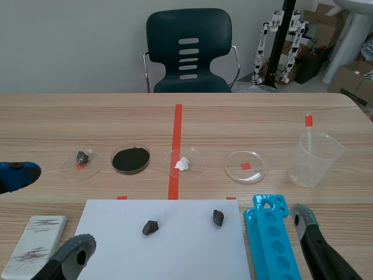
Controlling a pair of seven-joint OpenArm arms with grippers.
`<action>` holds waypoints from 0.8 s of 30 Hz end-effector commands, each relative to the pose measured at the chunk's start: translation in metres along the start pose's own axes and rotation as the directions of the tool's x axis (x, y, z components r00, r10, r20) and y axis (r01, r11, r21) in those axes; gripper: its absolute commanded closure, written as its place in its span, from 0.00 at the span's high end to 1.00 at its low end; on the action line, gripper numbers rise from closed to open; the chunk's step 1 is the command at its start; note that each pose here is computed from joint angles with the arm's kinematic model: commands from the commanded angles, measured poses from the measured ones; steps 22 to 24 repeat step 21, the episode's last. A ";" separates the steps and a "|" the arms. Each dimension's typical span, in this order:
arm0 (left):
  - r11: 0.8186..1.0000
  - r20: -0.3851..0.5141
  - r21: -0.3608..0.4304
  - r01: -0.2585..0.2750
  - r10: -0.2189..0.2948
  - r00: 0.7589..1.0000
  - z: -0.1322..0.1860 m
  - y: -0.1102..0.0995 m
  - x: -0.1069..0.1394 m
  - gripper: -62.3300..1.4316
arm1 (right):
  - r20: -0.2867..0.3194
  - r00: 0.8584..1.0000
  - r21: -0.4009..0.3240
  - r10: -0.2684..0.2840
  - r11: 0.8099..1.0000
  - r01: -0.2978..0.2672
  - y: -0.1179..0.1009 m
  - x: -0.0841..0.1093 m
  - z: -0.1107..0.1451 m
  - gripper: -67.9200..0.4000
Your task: Return to the home posture
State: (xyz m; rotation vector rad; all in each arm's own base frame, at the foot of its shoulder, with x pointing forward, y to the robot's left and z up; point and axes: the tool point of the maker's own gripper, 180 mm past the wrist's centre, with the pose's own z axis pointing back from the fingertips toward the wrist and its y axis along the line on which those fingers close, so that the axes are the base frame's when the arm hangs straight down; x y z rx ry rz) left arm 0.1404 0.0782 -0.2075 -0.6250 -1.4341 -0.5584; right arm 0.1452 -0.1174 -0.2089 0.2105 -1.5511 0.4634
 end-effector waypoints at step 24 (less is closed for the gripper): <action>1.000 0.044 -0.005 0.001 -0.001 0.999 -0.003 -0.002 0.012 1.00 | 0.035 0.999 0.009 -0.007 1.000 0.006 0.000 0.009 -0.002 0.92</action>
